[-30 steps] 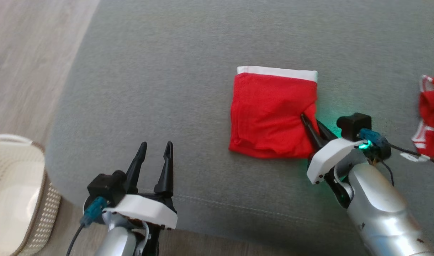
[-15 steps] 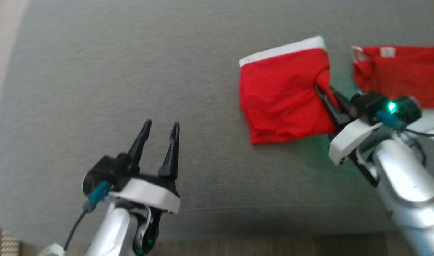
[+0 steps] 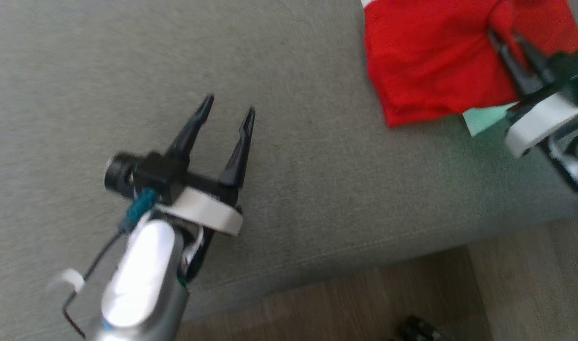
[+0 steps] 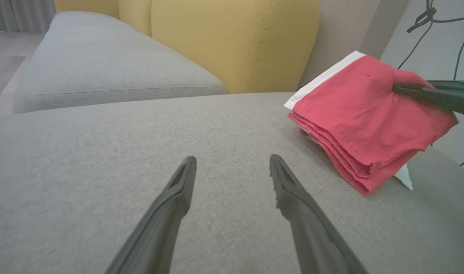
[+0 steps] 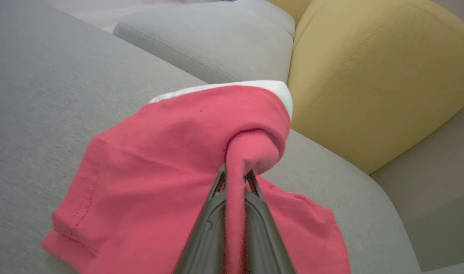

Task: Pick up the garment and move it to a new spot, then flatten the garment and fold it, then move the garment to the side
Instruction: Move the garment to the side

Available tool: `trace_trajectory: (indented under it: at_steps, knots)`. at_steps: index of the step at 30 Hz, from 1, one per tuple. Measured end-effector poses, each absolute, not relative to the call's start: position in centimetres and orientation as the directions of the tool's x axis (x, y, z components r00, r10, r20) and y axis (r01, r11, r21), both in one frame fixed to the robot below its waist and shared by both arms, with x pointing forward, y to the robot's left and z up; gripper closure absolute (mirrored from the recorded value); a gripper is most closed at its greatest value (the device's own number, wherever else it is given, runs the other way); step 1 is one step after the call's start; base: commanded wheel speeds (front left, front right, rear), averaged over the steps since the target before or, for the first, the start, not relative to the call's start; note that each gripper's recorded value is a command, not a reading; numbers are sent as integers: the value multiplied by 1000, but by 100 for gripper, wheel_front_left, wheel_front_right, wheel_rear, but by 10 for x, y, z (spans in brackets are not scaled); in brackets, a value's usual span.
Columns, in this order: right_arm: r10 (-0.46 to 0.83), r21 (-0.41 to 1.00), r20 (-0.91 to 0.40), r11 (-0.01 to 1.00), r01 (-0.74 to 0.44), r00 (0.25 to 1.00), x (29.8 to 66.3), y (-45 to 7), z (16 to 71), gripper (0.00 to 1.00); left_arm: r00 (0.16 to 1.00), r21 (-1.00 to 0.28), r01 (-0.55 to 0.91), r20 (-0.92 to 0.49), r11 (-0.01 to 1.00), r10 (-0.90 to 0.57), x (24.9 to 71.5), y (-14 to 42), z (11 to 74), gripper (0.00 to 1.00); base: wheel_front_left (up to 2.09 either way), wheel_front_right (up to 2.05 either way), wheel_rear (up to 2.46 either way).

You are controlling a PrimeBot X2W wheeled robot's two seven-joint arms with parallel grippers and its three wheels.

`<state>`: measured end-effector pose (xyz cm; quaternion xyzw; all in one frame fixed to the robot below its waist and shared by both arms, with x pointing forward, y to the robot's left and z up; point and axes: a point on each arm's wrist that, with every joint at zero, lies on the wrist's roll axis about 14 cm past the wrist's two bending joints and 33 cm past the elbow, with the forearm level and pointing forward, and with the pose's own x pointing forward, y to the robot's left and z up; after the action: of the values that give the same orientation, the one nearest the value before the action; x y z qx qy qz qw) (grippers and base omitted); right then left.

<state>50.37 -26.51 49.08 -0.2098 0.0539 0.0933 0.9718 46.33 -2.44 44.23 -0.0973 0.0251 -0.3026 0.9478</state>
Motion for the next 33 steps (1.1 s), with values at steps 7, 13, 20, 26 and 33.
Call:
trace_trajectory:
  at_steps: [7, 13, 20, 26, 33]
  knots:
    - [-2, -458, -173, 886, -79, 985, 513, -331, 482, 100, 775, -223, 621, 29, 751, -632, 491, -51, 421, 0, 0, 0, 0]
    - [-105, -500, -198, 866, -8, 975, 509, -366, 468, 100, 759, -256, 633, 19, 731, -651, 497, -60, 399, 0, 0, 0, 0]
    - [-180, -497, -198, 866, 60, 963, 508, -384, 457, 100, 761, -274, 636, 68, 721, -645, 512, -66, 401, 0, 0, 0, 0]
    - [-197, -475, -200, 876, 81, 960, 508, -384, 451, 100, 766, -281, 631, 77, 723, -639, 514, -65, 402, 0, 0, 0, 0]
    - [-222, -436, -213, 893, 110, 952, 504, -383, 452, 0, 782, -277, 609, 59, 743, -620, 515, -58, 405, 0, 0, 0, 0]
